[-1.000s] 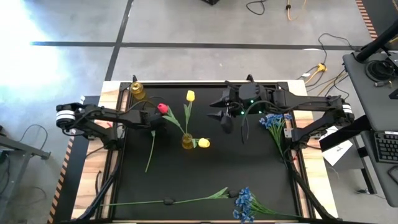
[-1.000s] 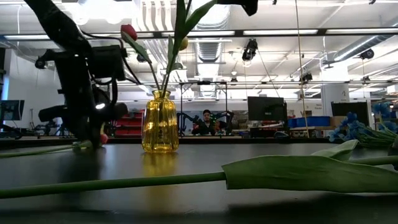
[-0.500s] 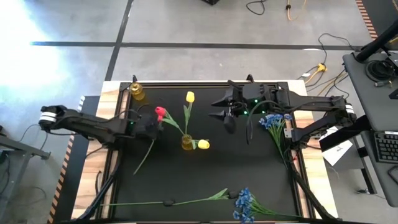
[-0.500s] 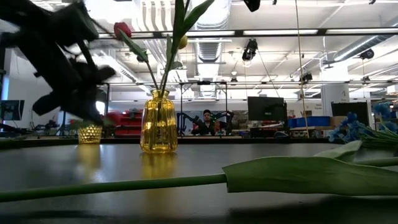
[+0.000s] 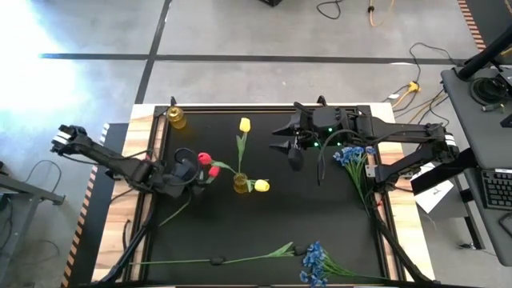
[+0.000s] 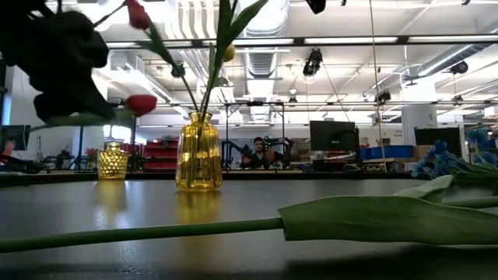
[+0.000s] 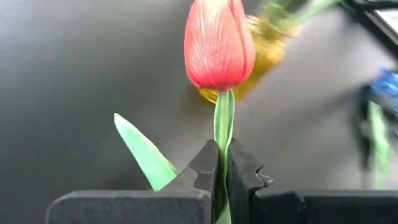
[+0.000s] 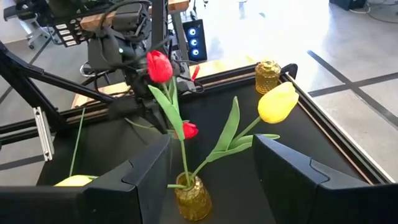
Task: Sort flowers into vase by color
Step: Put the red tulip into the bottom vase
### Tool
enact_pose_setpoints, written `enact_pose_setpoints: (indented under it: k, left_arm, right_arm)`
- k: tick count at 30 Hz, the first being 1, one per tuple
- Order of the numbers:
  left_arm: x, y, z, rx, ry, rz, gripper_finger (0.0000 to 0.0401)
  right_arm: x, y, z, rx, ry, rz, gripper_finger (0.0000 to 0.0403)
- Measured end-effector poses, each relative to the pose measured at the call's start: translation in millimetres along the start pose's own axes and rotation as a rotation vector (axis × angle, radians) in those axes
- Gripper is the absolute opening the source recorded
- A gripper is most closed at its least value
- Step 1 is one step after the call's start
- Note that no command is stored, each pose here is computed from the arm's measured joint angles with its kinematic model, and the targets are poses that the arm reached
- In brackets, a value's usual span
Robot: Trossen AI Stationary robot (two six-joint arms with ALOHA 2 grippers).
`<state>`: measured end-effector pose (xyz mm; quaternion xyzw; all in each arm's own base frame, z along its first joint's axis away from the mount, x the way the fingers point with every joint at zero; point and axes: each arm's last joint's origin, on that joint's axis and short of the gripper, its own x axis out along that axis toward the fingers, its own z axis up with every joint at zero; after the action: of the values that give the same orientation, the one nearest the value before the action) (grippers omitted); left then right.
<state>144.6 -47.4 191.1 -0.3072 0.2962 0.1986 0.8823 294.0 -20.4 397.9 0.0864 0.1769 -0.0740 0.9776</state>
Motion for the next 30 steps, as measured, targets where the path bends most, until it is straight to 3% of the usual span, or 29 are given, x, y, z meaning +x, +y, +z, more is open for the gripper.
enact_pose_setpoints:
  k: [9, 13, 15, 18, 21, 26, 30]
  left_arm:
    - [-35, -18, 14, 0.189, 0.134, -0.148, 0.0]
    - [-56, -34, 31, 0.249, 0.152, -0.328, 0.0]
    - [-63, -40, 37, 0.332, 0.13, -0.387, 0.0]
    - [-69, -50, 47, 0.495, -0.002, -0.445, 0.0]
    - [-70, -61, 60, 0.585, -0.246, -0.434, 0.0]
    - [-58, -72, 71, 0.613, -0.593, -0.404, 0.0]
    - [-46, -77, 78, 0.526, -0.769, -0.44, 0.0]
  right_arm:
    - [-1, 0, 0, 0.008, -0.002, 0.0, 0.0215]
    - [-1, 0, 0, 0.007, -0.003, 0.001, 0.0215]
    - [-1, 0, 1, 0.0, -0.007, 0.001, 0.0215]
    - [-1, 0, 1, -0.003, -0.012, 0.002, 0.0215]
    - [-1, 0, 1, -0.003, -0.011, 0.002, 0.0215]
    - [-1, 0, 1, -0.002, -0.011, 0.002, 0.0215]
    - [-1, 0, 1, -0.002, -0.013, 0.002, 0.0215]
